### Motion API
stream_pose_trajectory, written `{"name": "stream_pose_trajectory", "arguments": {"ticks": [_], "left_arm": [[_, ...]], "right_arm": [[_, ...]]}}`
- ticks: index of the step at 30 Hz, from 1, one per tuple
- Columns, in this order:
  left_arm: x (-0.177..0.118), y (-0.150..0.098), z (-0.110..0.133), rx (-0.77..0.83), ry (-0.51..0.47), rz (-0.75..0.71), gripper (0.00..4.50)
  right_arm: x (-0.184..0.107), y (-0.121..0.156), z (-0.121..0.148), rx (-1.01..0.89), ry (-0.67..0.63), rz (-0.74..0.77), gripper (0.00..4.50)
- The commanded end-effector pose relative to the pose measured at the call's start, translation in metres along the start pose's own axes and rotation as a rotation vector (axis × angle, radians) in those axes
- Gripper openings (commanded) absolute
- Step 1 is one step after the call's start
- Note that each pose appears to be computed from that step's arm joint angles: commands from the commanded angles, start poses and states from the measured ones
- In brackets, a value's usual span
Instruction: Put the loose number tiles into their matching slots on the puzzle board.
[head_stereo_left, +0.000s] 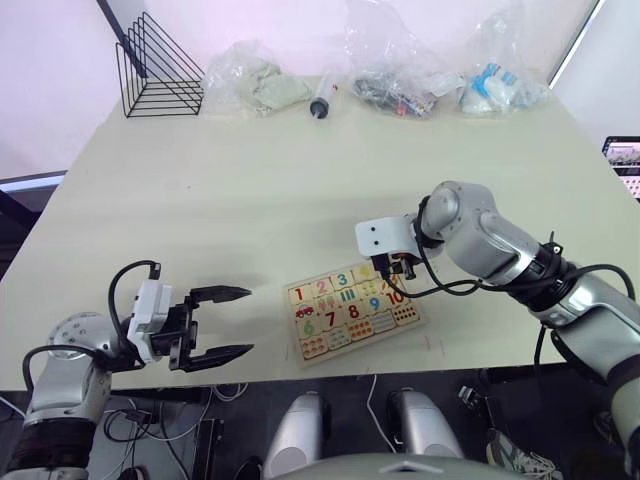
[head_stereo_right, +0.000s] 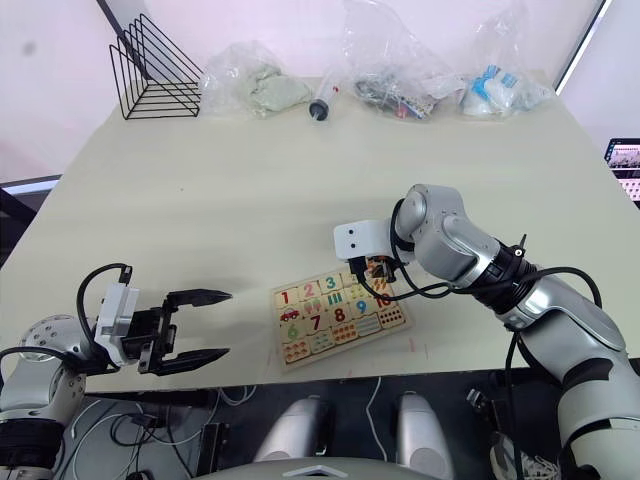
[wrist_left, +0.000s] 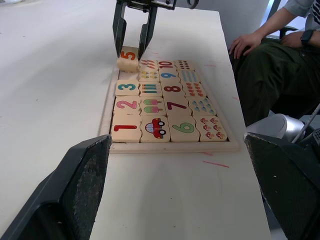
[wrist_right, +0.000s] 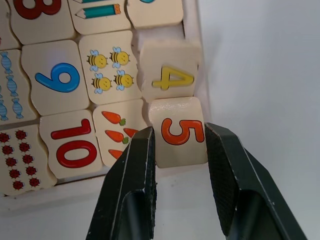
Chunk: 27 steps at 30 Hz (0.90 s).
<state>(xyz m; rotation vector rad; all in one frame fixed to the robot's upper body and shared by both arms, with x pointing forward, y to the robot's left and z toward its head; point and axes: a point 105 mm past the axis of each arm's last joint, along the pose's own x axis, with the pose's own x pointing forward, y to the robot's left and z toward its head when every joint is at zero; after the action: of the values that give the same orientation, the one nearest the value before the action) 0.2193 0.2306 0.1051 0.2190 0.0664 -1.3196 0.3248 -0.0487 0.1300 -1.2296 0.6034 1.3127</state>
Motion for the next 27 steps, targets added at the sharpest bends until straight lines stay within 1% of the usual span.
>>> {"name": "stream_pose_trajectory", "arguments": {"ticks": [1,27], "left_arm": [[-0.0067,0.0013,0.0053,0.034,0.003,0.014,4.5],[-0.0071,0.0016,0.0049,0.037,0.008,0.004,4.5]], "right_arm": [[-0.0067,-0.004,0.0057,-0.032,-0.01,-0.024,0.87],[-0.0023,-0.0024,0.0013,-0.061,0.007,-0.006,0.87]]}}
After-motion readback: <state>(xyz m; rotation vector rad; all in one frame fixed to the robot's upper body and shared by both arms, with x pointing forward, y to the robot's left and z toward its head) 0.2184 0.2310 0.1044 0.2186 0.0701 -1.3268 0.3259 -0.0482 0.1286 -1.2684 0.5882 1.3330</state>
